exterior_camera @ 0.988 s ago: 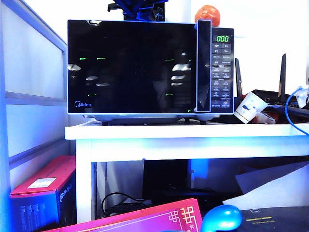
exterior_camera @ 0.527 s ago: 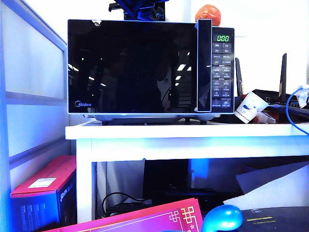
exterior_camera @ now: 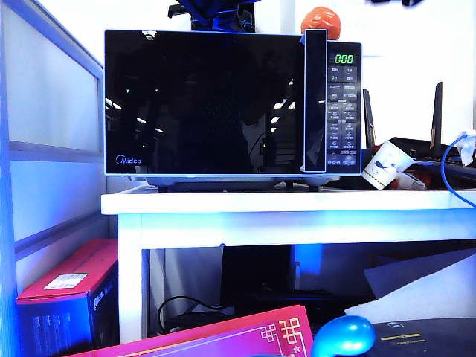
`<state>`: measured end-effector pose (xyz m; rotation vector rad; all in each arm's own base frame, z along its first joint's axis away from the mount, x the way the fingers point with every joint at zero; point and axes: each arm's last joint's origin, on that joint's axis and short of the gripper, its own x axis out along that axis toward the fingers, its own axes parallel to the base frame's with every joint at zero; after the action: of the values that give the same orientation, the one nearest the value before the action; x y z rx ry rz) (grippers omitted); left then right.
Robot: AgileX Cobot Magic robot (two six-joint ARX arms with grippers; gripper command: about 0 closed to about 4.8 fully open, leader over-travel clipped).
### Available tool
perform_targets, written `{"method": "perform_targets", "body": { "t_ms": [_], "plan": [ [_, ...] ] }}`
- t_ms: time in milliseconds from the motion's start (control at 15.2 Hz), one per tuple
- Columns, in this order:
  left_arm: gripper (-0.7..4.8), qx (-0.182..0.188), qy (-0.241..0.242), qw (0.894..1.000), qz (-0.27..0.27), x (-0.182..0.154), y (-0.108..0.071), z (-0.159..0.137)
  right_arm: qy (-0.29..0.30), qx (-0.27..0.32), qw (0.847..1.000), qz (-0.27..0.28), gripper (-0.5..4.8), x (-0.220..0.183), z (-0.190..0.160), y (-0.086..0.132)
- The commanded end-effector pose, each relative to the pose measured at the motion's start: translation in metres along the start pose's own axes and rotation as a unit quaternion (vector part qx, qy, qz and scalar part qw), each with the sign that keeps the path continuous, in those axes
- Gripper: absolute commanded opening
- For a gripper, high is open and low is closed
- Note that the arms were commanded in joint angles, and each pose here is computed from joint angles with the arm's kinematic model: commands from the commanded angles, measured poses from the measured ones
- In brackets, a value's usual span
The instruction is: Open the microwave door, place the orange inside the microwave, then close the microwave door.
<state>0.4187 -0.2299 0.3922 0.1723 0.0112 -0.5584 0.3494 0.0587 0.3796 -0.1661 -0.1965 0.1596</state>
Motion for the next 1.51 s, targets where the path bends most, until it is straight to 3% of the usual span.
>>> {"method": "perform_targets", "body": {
  "t_ms": [66,263,527,659,790,1186,1515],
  "plan": [
    [-0.05,-0.006,0.035,0.999,-0.001,0.004,-0.001,-0.013,0.024,0.004,0.998,0.062,0.36,0.004,-0.014,-0.011],
    [-0.05,-0.006,0.033,0.999,-0.01,0.004,-0.001,-0.012,0.047,0.038,0.993,0.1,0.36,0.011,-0.035,-0.022],
    [-0.05,-0.006,0.034,0.999,-0.01,0.004,-0.001,-0.012,0.076,0.054,0.983,0.161,0.36,0.023,-0.066,-0.014],
    [-0.05,-0.006,0.033,0.999,-0.01,0.004,-0.001,-0.012,0.074,0.055,0.981,0.17,0.35,0.025,-0.069,-0.014],
    [-0.05,-0.006,0.033,0.999,-0.01,0.004,-0.001,-0.012,0.055,0.057,0.972,0.22,0.35,0.025,-0.067,-0.011],
    [-0.05,-0.006,0.033,0.999,-0.01,0.004,-0.001,-0.012,0.041,0.072,0.978,0.191,0.34,0.032,-0.073,-0.01],
    [-0.05,-0.006,0.033,0.999,-0.011,0.004,-0.001,-0.012,0.046,0.083,0.967,0.238,0.3,0.042,-0.081,0.0]
  ]
}}
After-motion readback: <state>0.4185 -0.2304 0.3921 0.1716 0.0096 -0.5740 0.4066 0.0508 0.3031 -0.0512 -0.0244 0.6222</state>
